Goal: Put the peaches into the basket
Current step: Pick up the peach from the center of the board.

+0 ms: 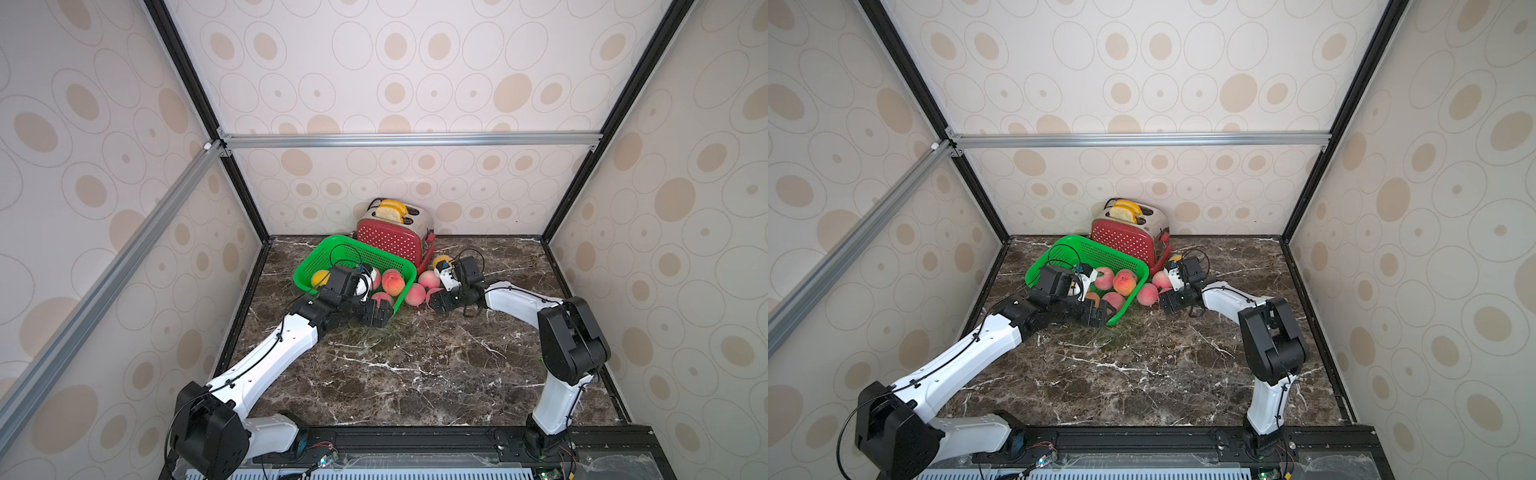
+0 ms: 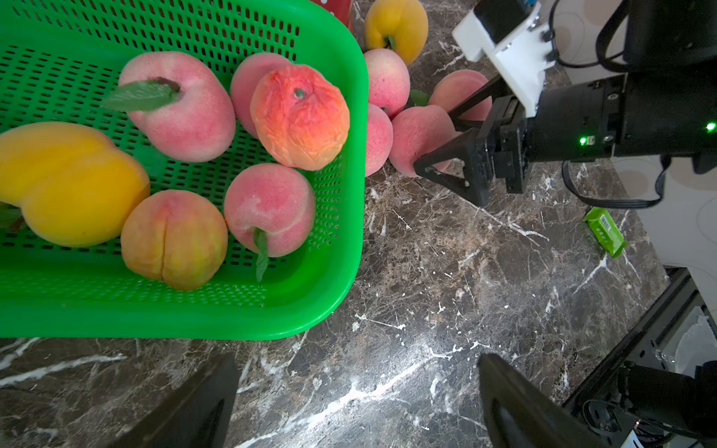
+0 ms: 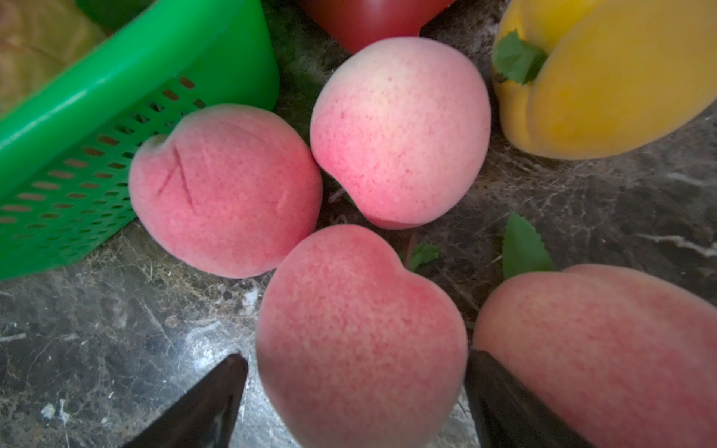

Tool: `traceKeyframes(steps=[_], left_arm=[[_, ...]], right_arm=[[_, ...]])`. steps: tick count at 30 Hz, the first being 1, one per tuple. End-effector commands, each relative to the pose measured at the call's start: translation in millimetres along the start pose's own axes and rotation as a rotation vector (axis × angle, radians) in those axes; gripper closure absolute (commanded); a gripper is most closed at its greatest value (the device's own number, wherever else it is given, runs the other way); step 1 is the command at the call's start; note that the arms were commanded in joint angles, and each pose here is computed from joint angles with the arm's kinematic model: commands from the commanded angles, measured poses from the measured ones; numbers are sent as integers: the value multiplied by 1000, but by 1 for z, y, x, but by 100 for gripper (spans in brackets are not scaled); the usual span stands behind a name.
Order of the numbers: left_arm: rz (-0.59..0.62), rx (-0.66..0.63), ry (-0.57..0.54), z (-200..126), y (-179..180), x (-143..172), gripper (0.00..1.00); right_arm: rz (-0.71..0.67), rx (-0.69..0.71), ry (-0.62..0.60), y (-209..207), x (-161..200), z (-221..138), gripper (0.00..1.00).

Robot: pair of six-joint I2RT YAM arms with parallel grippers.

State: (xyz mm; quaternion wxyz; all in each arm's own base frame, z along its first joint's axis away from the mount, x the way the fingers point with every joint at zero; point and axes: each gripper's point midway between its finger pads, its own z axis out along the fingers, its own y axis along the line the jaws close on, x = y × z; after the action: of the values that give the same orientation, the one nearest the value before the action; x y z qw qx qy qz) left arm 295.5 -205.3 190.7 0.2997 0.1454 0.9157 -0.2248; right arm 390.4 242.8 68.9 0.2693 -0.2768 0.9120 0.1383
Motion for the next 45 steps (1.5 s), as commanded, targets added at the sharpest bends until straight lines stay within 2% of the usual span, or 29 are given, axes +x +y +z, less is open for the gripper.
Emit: traceKeyframes(steps=[1,13,25,45], left_arm=[[-3,20,-34,-7,-7,-7,1],[-4,9,-32,-6,-5,-8,1],[1,-6,-45,-13,-3,-7,1],[0,-20,-65,-20,-2,-12,1]], right_arm=[[-9,3,-2,-1,-4,4,10],[-7,7,1,-2,-3,6,20],[-12,15,-37,0,-11,-16,25],[-68,24,-166,20,-45,-87,28]])
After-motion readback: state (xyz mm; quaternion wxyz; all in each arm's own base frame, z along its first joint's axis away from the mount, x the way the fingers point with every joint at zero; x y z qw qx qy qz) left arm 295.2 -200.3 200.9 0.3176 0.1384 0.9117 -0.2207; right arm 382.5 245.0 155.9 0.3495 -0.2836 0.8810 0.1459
